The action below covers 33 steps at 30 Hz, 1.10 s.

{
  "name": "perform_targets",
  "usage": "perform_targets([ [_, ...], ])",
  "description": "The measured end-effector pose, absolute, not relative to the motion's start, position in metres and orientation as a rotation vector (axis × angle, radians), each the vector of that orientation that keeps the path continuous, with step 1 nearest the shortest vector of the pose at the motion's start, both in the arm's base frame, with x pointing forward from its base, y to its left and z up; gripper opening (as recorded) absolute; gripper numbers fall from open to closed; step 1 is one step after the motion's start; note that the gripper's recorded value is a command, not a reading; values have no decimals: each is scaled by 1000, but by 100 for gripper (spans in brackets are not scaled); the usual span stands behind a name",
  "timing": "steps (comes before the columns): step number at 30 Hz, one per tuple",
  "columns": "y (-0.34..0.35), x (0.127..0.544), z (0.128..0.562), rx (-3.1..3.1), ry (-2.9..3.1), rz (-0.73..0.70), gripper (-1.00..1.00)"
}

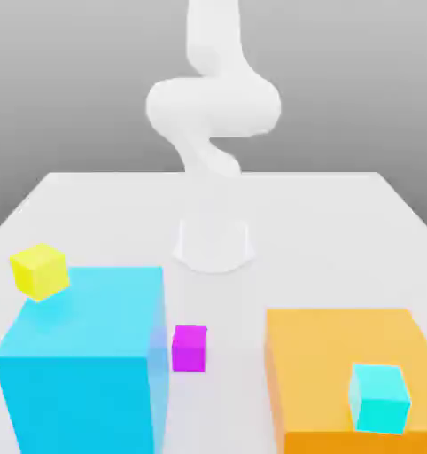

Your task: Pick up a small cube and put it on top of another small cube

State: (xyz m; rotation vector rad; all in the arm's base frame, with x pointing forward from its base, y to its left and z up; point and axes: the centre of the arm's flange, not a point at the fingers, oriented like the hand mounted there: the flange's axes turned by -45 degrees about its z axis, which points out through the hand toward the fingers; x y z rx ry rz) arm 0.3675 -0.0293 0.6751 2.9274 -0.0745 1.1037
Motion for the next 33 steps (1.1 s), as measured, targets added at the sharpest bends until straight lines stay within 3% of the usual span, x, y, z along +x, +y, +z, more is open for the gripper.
perform_targets([
  [4,-66,399,576,2992,-128,802,0],
  [8,-87,404,476,3033,-145,503,0],
  [14,-74,368,324,3080,-98,56,0],
  [17,-57,345,264,3101,-90,-89,0],
  [33,-37,326,185,3138,-101,0,0],
])
